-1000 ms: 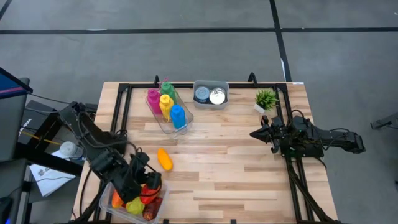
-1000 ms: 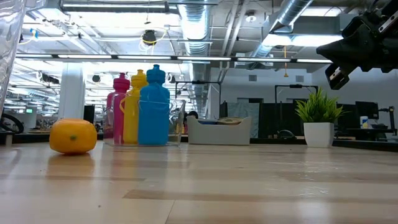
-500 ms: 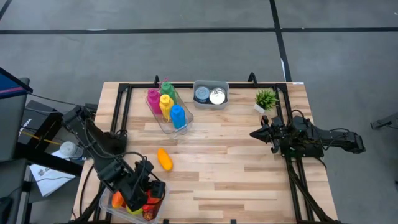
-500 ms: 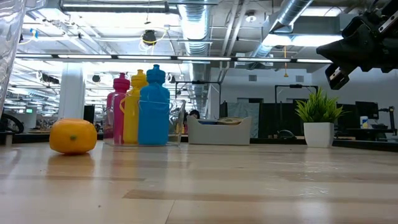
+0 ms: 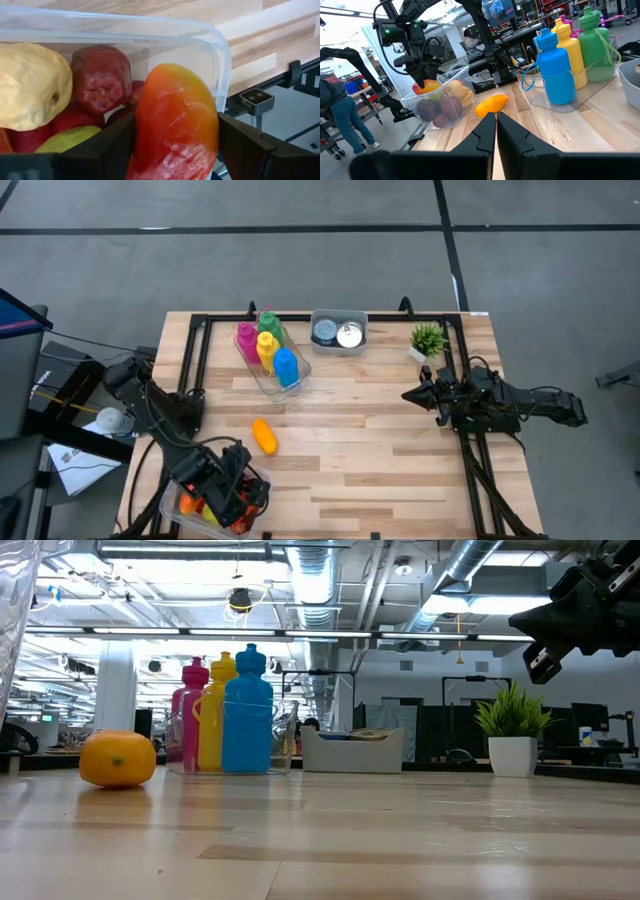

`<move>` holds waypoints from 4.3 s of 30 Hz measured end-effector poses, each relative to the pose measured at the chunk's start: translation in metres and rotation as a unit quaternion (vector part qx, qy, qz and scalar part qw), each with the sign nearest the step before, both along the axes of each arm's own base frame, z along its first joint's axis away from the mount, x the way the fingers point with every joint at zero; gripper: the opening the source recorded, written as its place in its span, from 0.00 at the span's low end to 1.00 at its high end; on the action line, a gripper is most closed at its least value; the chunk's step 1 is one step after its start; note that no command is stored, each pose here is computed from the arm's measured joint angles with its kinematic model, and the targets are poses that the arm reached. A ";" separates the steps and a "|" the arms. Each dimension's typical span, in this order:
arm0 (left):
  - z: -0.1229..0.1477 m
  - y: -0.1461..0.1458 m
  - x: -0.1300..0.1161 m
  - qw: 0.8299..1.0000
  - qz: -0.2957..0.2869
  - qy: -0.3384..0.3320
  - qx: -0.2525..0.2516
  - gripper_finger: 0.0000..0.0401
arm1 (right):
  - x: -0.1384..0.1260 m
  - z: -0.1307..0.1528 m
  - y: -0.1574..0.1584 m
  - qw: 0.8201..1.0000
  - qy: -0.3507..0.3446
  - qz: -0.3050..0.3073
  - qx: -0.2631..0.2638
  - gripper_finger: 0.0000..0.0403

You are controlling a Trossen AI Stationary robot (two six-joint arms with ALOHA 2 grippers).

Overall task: Pick & Place Food Item
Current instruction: Put the red mango into the white bin, then put the yellow mango into the white bin

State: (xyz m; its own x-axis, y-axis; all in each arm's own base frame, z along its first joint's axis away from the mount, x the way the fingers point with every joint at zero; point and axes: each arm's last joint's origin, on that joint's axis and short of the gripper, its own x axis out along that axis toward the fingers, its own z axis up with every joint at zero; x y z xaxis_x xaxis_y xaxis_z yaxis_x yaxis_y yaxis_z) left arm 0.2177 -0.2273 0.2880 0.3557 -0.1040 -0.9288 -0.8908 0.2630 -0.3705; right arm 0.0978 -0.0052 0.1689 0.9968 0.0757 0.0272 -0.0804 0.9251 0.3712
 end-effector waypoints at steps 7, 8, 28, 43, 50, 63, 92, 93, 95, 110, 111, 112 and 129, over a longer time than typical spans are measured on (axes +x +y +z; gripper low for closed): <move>0.000 0.001 0.001 1.000 0.003 -0.014 0.014 0.62 | 0.000 0.000 0.000 1.000 0.000 0.000 0.000 0.03; 0.000 0.001 0.001 1.000 0.003 -0.015 0.014 0.62 | 0.000 0.000 0.000 1.000 0.000 0.000 0.000 0.03; 0.001 0.002 0.003 1.000 -0.005 -0.021 0.018 0.84 | 0.000 0.000 0.000 1.000 0.000 0.000 0.000 0.03; 0.055 0.047 0.003 0.986 -0.012 -0.166 0.027 0.82 | 0.000 0.000 0.000 1.000 0.000 0.000 0.000 0.03; 0.064 0.115 0.030 0.969 -0.129 -0.156 0.142 0.79 | 0.000 0.000 0.000 1.000 0.000 0.000 0.000 0.03; 0.037 0.159 0.062 0.821 -0.504 -0.081 0.255 0.79 | 0.000 0.000 0.000 1.000 0.000 0.000 0.000 0.03; -0.087 0.168 0.055 0.712 -0.679 0.043 0.177 0.77 | 0.000 0.000 0.000 1.000 0.000 0.000 0.000 0.03; -0.088 0.169 0.055 0.712 -0.678 0.044 0.176 0.77 | 0.000 0.000 0.000 1.000 0.000 0.000 0.000 0.03; -0.090 0.171 0.055 0.709 -0.681 0.042 0.178 0.77 | 0.000 0.000 0.000 1.000 0.000 0.000 0.000 0.03; -0.090 0.169 0.054 0.621 -0.766 0.001 0.165 0.77 | 0.000 0.000 0.000 1.000 0.000 0.000 0.000 0.03; -0.090 0.169 0.054 0.621 -0.766 0.001 0.165 0.77 | 0.000 0.000 0.000 1.000 0.000 0.000 0.000 0.03; -0.090 0.170 0.054 0.622 -0.766 0.001 0.164 0.77 | 0.000 0.000 0.000 1.000 0.000 0.000 0.000 0.03; -0.092 0.178 0.057 0.586 -0.796 -0.030 0.149 0.73 | 0.000 0.000 0.000 1.000 0.000 0.000 0.000 0.03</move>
